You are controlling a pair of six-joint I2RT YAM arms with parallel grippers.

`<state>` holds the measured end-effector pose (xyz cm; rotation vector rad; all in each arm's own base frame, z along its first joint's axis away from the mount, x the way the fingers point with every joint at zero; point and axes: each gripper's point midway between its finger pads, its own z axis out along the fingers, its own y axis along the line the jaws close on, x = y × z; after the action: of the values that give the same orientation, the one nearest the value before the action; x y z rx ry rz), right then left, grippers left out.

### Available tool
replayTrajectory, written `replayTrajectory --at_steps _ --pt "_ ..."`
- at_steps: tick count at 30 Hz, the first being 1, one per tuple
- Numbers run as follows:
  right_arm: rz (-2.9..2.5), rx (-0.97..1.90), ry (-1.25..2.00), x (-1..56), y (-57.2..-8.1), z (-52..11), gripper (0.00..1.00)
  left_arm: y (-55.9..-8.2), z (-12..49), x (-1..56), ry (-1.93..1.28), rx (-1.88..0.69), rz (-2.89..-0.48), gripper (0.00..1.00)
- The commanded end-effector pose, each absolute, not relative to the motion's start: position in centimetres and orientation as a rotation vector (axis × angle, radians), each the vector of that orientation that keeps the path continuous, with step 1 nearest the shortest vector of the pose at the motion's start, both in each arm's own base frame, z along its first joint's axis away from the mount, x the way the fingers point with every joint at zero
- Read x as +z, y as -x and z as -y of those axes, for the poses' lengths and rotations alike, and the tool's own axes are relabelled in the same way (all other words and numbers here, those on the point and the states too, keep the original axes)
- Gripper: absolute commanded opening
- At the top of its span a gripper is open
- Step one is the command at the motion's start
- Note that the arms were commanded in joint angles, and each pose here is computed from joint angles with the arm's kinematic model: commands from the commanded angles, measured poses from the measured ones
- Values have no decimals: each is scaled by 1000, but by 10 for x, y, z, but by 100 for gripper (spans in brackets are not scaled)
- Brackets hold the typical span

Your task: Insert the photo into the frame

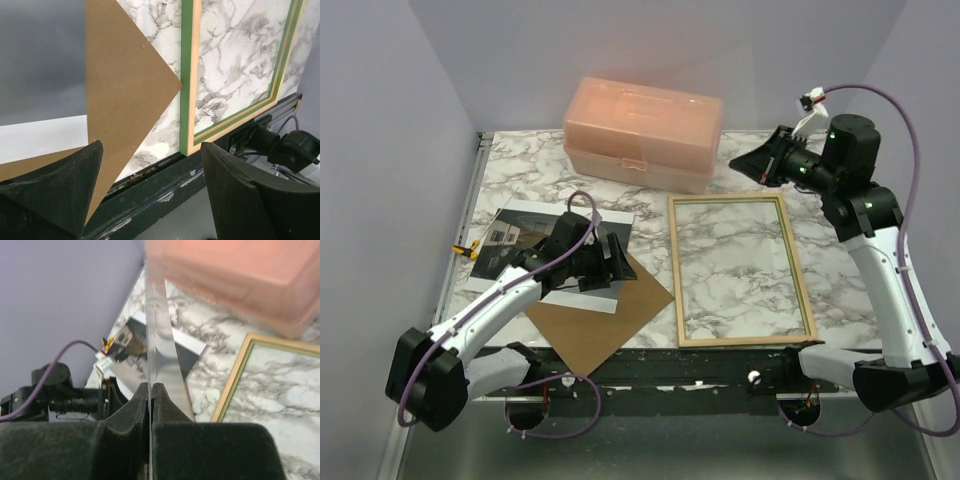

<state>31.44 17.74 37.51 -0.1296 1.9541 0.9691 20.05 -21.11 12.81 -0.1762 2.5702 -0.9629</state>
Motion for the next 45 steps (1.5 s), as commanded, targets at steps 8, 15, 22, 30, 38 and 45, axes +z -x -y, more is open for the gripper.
replayTrajectory --at_steps 8,15,22,30,38,45 --pt "-1652 468 -102 469 -291 -84 0 -214 290 120 -6 -860 -2753 78" --pt "-1669 343 -184 464 -283 -59 0 -229 338 98 -77 -715 -2865 72" --pt "-1740 325 -198 443 -291 -59 0 -239 357 79 -126 -543 -2921 65" --pt "-1797 316 -223 428 -299 -60 0 -237 361 52 -184 -405 -2960 60" --pt "-1827 323 -209 417 -302 -64 0 -236 369 33 -210 -380 -2983 53" --pt "-1829 325 -208 417 -302 -64 0 -238 383 38 -229 -455 -2966 22"
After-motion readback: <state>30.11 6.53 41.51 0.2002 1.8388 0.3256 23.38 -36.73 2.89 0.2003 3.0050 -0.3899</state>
